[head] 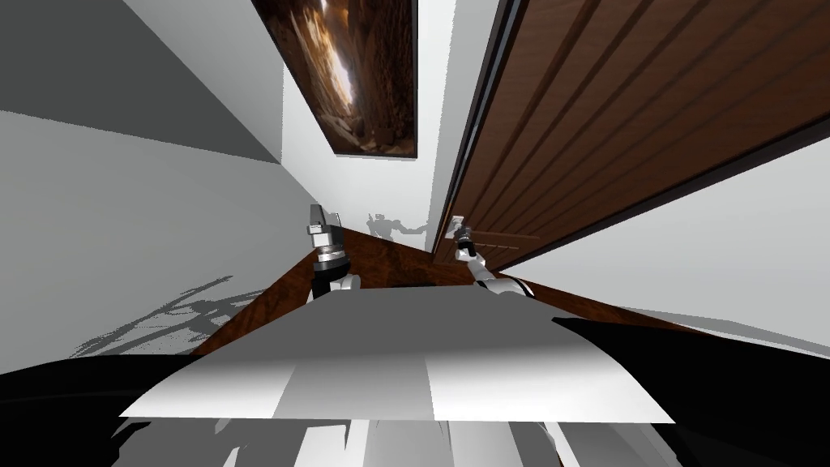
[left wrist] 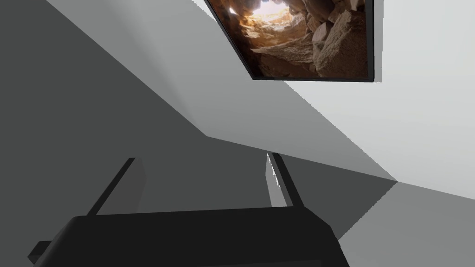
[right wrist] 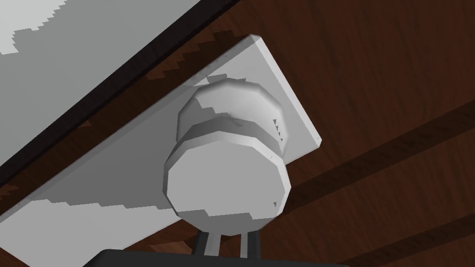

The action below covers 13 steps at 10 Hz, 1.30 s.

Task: Pull the door open

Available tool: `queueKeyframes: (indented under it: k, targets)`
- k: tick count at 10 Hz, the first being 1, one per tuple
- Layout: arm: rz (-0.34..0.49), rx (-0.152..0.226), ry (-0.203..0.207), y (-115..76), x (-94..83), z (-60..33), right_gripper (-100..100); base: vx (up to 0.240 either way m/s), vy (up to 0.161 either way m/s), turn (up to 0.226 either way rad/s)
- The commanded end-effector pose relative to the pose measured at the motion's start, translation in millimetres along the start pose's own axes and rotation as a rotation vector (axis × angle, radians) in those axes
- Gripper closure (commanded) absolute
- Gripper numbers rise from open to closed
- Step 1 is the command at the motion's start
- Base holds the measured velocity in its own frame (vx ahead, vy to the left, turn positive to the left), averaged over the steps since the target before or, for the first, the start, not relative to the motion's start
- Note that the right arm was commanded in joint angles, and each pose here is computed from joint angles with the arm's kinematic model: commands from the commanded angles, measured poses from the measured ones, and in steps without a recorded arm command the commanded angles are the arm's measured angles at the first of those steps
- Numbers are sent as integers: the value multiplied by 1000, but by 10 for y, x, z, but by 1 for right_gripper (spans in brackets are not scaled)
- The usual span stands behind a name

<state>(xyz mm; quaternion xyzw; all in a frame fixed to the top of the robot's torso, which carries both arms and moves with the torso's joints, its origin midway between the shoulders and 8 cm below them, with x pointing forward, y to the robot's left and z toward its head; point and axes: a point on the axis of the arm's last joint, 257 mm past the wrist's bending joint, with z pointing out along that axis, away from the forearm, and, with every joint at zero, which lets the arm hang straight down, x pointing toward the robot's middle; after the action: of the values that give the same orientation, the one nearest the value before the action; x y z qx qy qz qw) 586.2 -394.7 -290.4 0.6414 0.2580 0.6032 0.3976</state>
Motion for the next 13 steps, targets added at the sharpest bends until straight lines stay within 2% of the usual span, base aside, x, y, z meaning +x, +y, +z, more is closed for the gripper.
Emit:
queueKeyframes:
  k: [1, 4, 6, 10, 11, 13]
  targets:
    - [50, -18, 23, 34, 158, 62, 100, -51, -33, 92]
    - [50, -18, 23, 34, 158, 62, 100, -7, -3, -6]
    - [151, -26, 2, 56, 99, 60, 100, -53, -36, 159]
    - [159, -22, -5, 35, 68, 49, 100, -21, -8, 9]
    - [235, -9, -35, -68, -17, -13, -100, -76, -28, -15]
    - [304, -11, -37, -111, 43, -10, -100, -110, -54, -3]
